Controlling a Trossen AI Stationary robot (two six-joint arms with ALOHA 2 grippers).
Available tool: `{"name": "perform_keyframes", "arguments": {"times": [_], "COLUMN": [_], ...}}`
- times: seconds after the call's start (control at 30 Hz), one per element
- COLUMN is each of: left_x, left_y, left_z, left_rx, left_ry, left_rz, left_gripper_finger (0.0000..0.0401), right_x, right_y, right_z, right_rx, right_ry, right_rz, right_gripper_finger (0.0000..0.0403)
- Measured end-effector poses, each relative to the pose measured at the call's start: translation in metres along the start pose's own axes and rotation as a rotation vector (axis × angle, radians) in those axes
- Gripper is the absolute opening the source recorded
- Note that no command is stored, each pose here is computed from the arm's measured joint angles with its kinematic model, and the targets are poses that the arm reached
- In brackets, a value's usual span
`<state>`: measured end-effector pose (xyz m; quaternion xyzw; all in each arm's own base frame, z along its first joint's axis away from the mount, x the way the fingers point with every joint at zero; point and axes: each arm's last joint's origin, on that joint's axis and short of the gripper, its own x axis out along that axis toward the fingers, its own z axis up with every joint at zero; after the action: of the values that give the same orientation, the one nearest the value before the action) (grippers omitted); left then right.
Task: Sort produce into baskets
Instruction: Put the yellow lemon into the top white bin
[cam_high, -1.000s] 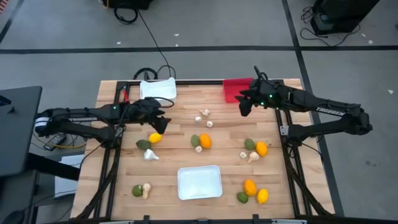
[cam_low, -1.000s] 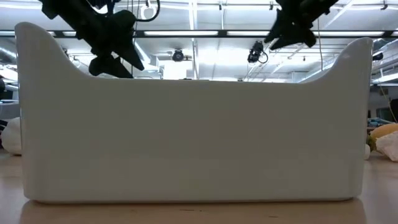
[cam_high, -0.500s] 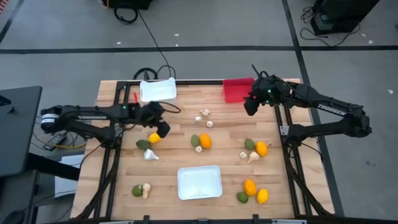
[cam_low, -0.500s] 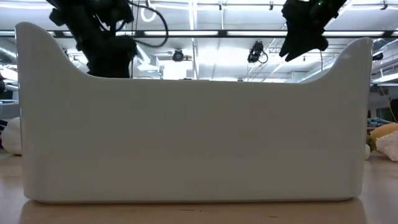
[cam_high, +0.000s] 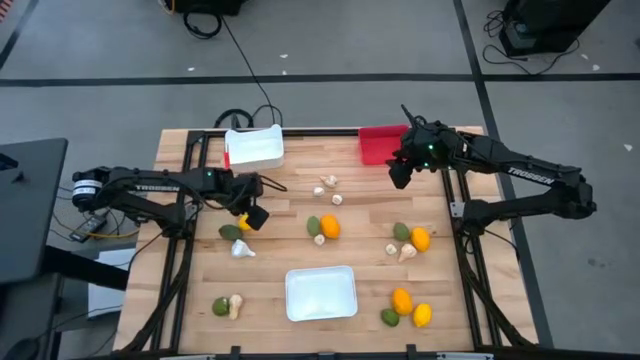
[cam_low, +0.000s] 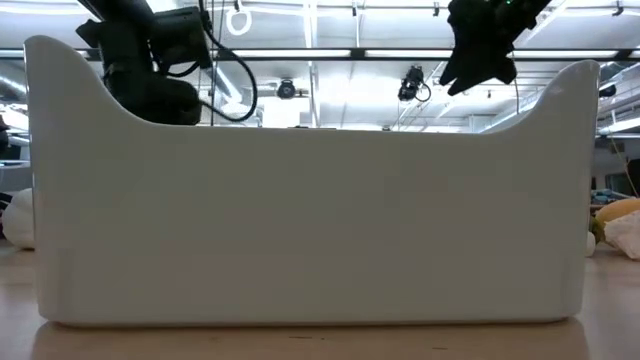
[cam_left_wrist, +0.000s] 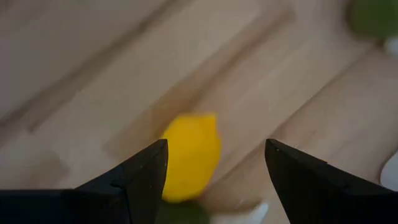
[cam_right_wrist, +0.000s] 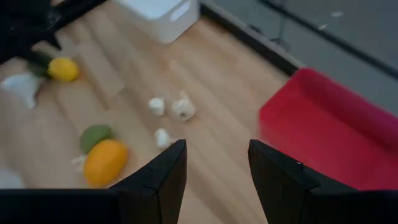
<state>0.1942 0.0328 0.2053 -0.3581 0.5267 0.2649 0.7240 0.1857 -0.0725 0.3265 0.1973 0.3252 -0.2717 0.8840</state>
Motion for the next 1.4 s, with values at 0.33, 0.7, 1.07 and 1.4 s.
{"name": "perform_keyframes", "arguments": {"times": [0.33, 0.7, 1.07, 1.4], "left_x": [0.006, 0.023, 0.047, 0.067], "left_y": [0.003, 0.001, -0.004, -0.004], "left_z": [-0.003, -0.001, 0.003, 0.004], "left_rx": [0.023, 0.054, 0.119, 0.046], "left_ry": [0.051, 0.102, 0.186, 0.259], "left_rz": [0.079, 0.134, 0.122, 0.16], "left_gripper_finger": [0.031, 0.0325, 0.0324, 0.0247], "right_x": [0.026, 0.029, 0.032, 0.032], "right_y": [0.006, 0.012, 0.014, 0.013], "right_z": [0.001, 0.0, -0.002, -0.003], "right_rx": [-0.031, -0.065, -0.085, -0.13], "right_ry": [0.083, 0.078, 0.112, 0.128], "right_rz": [0.028, 0.018, 0.067, 0.064], "right_gripper_finger": [0.0184, 0.0184, 0.0184, 0.0183]}}
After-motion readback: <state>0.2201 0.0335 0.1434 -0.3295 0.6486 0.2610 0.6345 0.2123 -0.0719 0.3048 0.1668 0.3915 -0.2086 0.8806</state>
